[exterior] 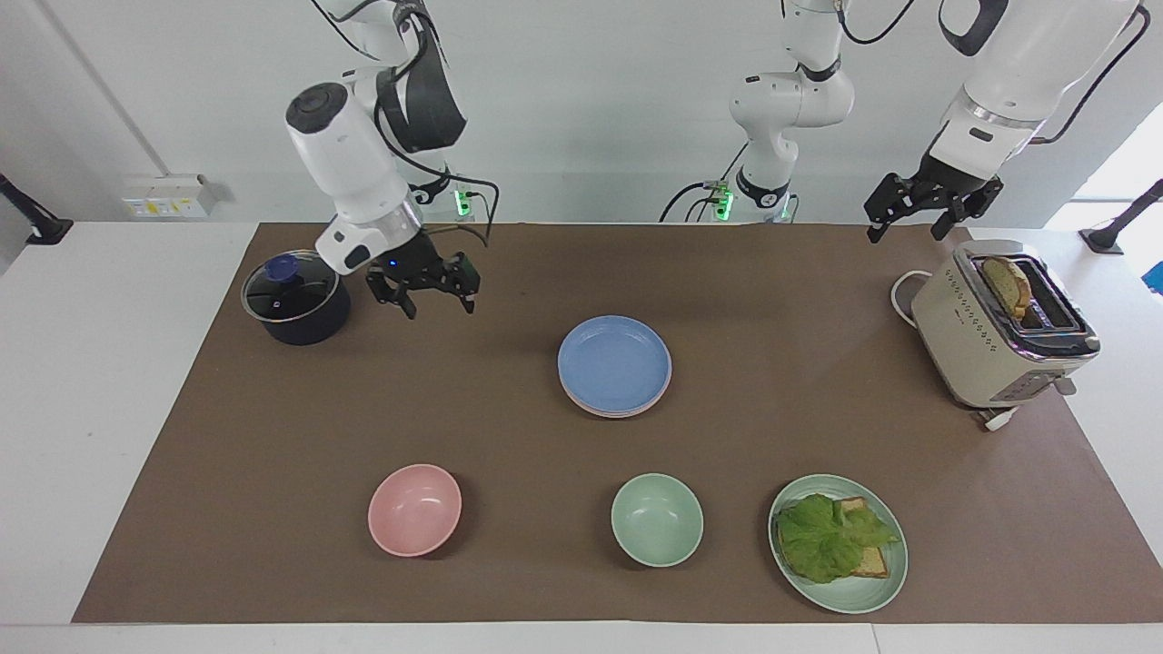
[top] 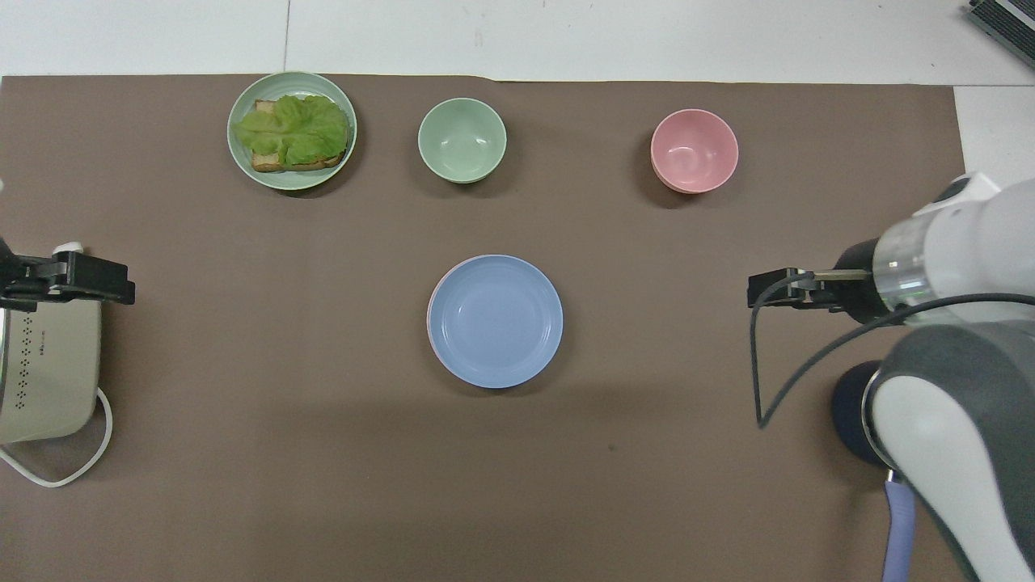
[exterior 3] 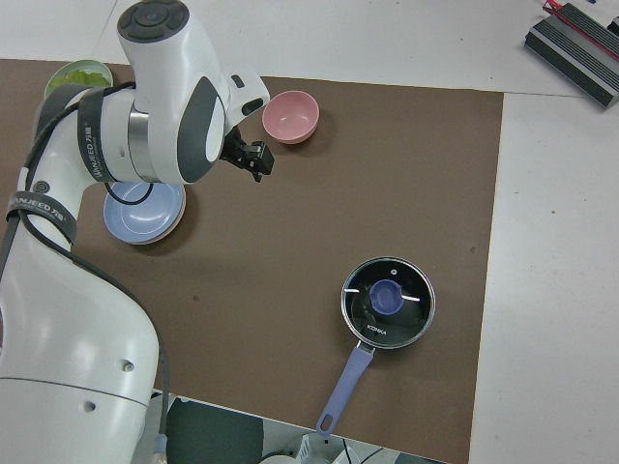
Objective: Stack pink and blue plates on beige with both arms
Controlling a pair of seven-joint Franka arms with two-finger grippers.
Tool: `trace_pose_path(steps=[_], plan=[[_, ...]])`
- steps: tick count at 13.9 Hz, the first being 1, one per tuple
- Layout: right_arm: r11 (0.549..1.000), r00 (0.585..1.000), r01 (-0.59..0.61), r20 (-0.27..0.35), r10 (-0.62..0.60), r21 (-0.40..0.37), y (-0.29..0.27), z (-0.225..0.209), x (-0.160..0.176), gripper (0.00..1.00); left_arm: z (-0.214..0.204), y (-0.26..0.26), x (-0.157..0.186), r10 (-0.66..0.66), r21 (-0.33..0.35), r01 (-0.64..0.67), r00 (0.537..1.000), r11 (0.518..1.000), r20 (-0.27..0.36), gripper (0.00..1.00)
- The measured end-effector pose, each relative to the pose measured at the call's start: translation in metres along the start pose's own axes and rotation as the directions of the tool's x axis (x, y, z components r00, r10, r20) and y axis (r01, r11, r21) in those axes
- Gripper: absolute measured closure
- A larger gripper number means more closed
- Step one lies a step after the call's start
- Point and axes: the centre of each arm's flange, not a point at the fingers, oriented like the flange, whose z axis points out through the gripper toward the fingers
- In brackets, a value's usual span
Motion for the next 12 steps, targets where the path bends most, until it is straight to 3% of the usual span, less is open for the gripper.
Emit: trace_pose_path(steps=[4, 12], plan=[[0.995, 1.000, -0.012, 0.022, 0.015, -0.095, 0.018, -0.059, 0.001, 0.00, 0.000, 0.000, 0.000, 0.000, 0.000, 0.000, 1.000, 1.000, 0.000, 0.00], [0.995, 0.999, -0.010, 0.039, 0.014, -0.101, 0.022, -0.053, 0.017, 0.00, 0.000, 0.000, 0.000, 0.000, 0.000, 0.000, 1.000, 1.000, 0.000, 0.00]])
